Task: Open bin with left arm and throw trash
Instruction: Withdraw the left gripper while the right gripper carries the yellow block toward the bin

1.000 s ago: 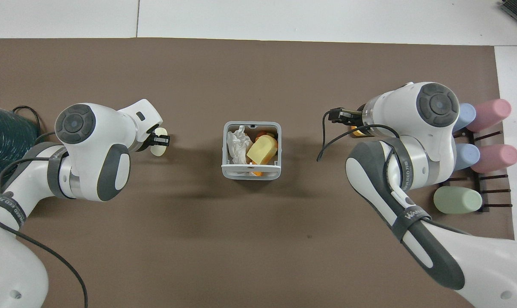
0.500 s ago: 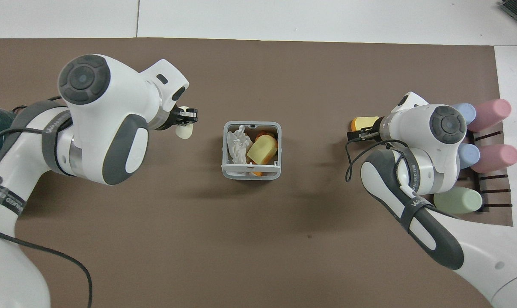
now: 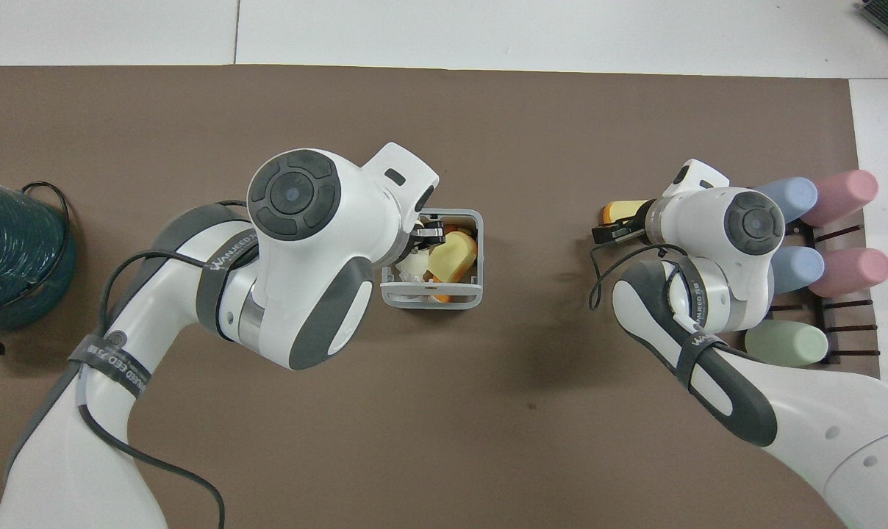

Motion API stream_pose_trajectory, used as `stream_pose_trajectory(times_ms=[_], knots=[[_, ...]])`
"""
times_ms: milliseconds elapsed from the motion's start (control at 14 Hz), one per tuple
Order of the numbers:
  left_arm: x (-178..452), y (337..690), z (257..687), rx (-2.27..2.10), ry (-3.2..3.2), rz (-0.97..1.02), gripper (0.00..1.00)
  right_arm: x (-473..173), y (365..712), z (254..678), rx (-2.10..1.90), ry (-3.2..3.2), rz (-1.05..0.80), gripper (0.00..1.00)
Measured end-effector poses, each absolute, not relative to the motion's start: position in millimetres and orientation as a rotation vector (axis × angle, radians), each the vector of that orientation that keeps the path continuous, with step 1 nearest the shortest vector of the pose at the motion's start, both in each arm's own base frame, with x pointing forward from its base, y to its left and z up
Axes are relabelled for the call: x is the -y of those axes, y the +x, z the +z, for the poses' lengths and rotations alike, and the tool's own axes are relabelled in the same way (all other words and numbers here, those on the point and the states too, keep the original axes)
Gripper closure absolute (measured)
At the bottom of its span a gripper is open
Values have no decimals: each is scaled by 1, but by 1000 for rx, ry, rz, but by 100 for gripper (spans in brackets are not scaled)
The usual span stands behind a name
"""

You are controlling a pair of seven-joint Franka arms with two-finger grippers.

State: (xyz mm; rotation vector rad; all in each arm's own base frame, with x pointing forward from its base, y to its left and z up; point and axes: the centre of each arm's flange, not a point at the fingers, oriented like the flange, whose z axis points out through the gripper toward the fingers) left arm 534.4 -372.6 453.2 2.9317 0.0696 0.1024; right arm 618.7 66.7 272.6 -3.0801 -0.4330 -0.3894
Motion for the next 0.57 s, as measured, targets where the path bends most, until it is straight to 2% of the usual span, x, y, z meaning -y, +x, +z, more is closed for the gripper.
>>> stream_pose_trajectory(times_ms=[143, 357, 429, 500, 571], knots=[[378, 529, 436, -106, 2920, 124, 94, -66, 621, 275, 431, -3079, -405, 32], [381, 525, 421, -132, 2903, 155, 94, -64, 625, 282, 398, -3078, -431, 64], [380, 528, 423, -154, 2892, 174, 86, -66, 627, 288, 341, -3076, -447, 74], [379, 532, 428, -195, 2873, 199, 71, -71, 628, 298, 263, -3071, -462, 80], [378, 536, 436, -224, 2859, 217, 61, -76, 628, 309, 213, -3066, -464, 80]])
